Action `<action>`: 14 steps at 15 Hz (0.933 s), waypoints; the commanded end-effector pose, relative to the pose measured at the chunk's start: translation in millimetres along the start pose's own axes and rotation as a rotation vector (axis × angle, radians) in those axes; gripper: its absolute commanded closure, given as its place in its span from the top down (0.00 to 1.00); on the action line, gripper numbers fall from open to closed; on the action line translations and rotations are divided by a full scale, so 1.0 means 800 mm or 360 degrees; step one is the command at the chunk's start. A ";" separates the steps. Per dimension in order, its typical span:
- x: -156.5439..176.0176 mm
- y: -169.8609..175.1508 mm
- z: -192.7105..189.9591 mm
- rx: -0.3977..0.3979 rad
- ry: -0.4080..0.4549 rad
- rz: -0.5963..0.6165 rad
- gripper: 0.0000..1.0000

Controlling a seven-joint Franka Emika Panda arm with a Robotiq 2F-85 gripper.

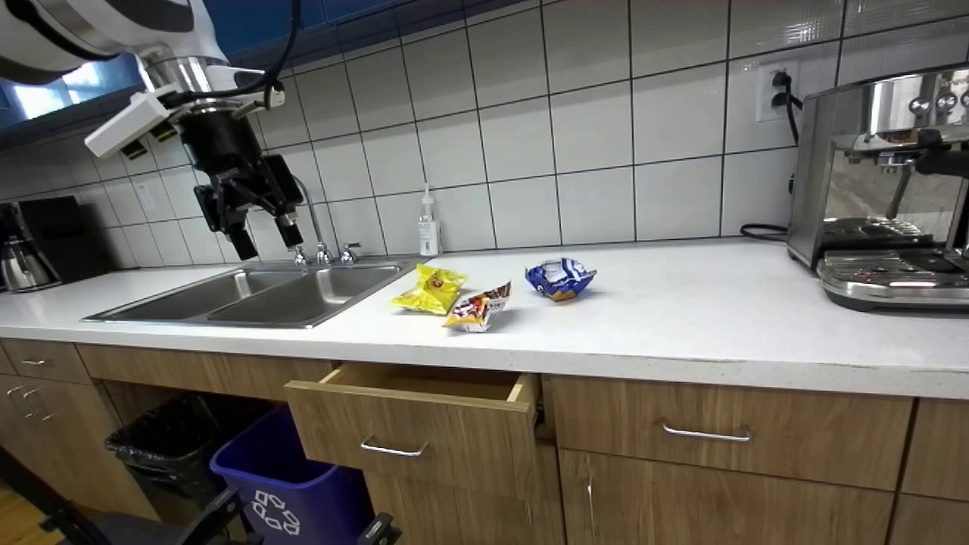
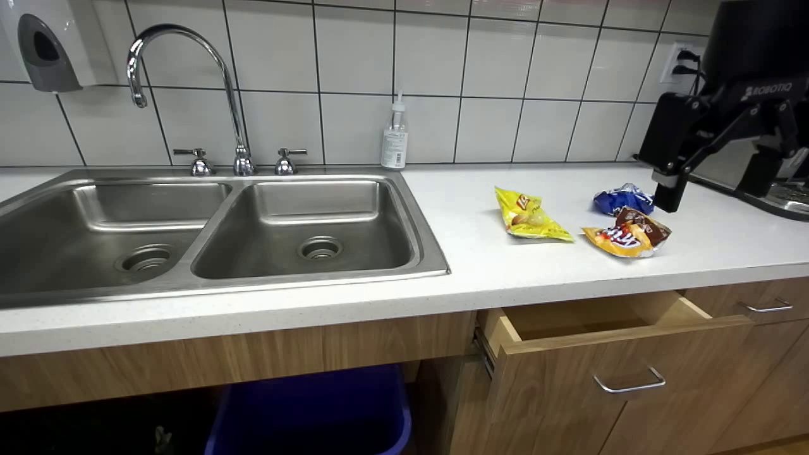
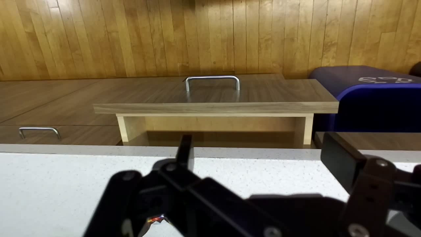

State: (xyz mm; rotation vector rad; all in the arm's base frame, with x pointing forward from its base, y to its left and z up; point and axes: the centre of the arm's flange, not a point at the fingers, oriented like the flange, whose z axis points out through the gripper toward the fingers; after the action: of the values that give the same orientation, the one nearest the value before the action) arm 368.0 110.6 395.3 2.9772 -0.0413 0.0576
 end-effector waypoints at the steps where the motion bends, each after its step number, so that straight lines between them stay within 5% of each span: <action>1: 0.005 0.016 0.019 0.0003 0.0035 -0.0024 1.00; 14: 0.017 0.043 0.092 0.0036 -0.0024 -0.0079 1.00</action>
State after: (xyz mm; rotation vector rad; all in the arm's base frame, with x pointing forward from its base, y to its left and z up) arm 378.1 75.1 341.9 3.0016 -0.0067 0.0232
